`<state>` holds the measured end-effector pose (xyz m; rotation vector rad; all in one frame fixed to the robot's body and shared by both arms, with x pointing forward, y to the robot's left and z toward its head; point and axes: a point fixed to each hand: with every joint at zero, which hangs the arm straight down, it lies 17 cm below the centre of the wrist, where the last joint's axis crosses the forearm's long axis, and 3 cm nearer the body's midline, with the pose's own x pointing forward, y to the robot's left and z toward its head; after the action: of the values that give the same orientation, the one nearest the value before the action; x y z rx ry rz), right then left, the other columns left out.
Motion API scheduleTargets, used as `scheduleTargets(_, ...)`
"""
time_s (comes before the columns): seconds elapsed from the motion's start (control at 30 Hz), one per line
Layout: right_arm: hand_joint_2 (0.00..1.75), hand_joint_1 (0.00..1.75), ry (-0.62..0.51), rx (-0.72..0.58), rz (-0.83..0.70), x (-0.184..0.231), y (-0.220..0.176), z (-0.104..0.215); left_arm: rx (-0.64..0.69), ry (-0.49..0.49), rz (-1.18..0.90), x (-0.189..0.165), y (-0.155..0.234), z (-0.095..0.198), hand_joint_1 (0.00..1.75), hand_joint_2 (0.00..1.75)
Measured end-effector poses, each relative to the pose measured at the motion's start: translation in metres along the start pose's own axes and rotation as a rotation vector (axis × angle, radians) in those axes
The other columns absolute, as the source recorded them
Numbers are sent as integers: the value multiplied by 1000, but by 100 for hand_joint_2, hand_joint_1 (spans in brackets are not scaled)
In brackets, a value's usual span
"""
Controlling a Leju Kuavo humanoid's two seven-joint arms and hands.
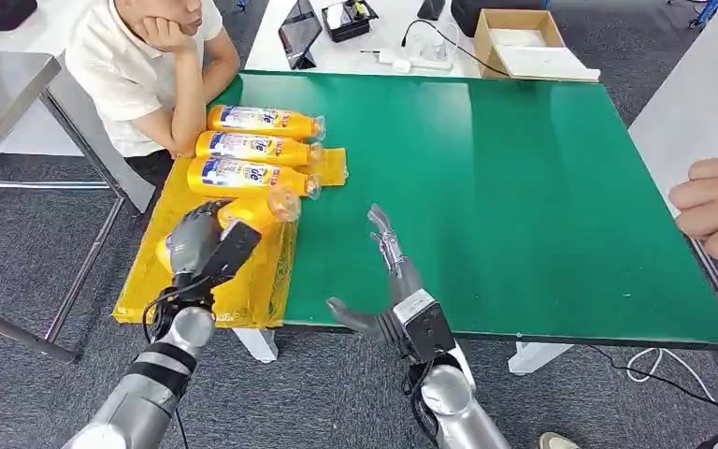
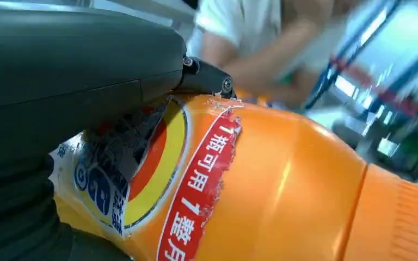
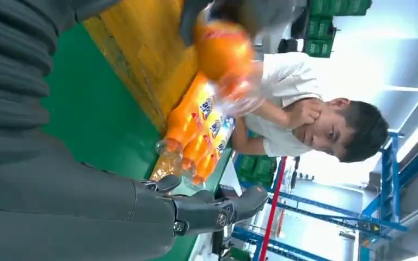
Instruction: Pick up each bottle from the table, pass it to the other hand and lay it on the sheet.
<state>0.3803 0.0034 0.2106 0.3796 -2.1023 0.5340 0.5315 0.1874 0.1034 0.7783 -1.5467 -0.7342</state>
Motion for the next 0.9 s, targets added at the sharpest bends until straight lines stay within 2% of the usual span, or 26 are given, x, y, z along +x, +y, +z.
scheduleTargets(0.17, 175, 0, -5, 10, -17, 2, 5, -3, -283, 68, -161, -12, -48, -17, 175, 175)
scheduleTargets(0.3, 175, 0, -5, 12, -29, 2, 9, -4, -356, 101, -213, -19, -51, -26, 175, 175)
scheduleTargets(0.5, 175, 0, -2, 14, -50, 0, 11, -2, -519, 136, -270, -31, -67, -20, 175, 175)
scheduleTargets(0.53, 175, 0, -1, 14, -52, -1, 11, -2, -543, 142, -278, -33, -69, -18, 147, 175)
scheduleTargets(0.57, 175, 0, 1, 12, -56, -2, 11, -1, -559, 148, -285, -35, -71, -17, 5, 175)
scheduleTargets(0.6, 175, 0, 4, 12, -57, -3, 11, -1, -569, 153, -290, -36, -71, -17, 0, 175)
scheduleTargets(0.9, 175, 0, 26, 4, -53, -14, 11, 3, -659, 204, -273, -52, -88, 2, 0, 175)
